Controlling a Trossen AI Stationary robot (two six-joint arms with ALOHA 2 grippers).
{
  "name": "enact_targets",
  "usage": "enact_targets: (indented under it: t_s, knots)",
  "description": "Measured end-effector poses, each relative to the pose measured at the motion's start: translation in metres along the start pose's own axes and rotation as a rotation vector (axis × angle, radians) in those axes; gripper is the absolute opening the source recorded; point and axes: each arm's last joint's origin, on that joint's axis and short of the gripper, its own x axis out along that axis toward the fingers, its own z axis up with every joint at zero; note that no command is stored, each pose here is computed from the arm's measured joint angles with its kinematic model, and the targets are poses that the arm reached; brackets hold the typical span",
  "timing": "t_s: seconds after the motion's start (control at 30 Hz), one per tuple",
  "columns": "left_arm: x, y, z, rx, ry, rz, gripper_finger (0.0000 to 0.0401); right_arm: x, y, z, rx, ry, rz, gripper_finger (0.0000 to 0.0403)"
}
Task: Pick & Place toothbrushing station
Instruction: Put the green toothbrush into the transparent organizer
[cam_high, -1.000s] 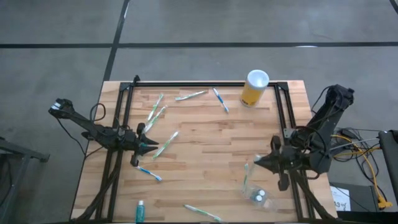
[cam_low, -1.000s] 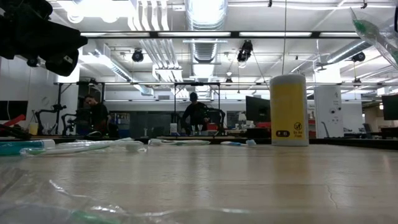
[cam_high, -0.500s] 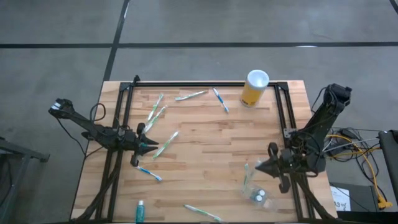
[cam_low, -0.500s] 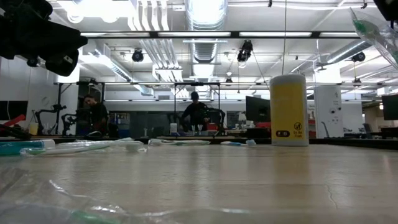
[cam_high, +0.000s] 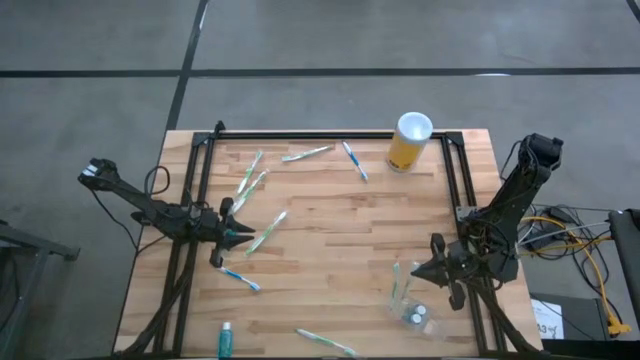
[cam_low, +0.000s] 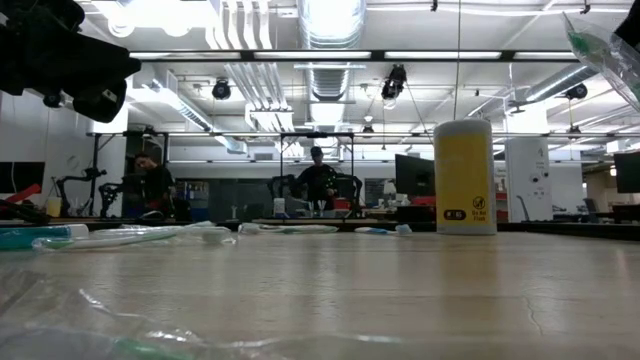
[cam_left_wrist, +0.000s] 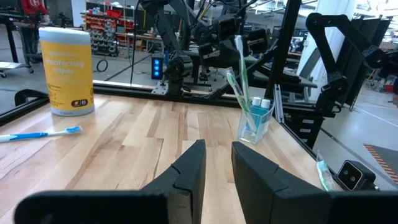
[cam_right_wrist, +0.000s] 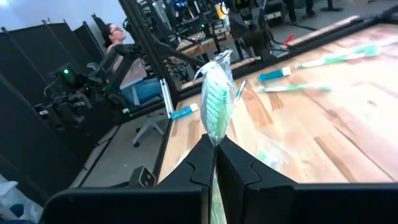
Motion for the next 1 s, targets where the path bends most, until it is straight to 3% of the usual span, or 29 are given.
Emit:
enact_targets:
  t_s: [0.23, 0.57, 0.8, 1.0]
  knots:
    - [0.000, 0.000, 0.000, 0.000, 0.000, 0.000, 0.0083, -0.001, -0.009, -0.010, 0.012, 0.019, -0.010, 0.0008]
    - [0.000, 0.000, 0.000, 0.000, 0.000, 0.000, 0.0083, -0.005, -0.029, -0.027, 0.187, 0.049, -0.043, 0.0008]
    - [0.000, 0.000, 0.000, 0.000, 0.000, 0.001, 0.0083, -0.005, -0.030, -0.029, 0.252, 0.052, -0.048, 0.0008]
    - [0.000, 0.000, 0.000, 0.000, 0.000, 0.000, 0.0083, -0.003, -0.023, -0.030, 0.270, 0.128, 0.019, 0.0008]
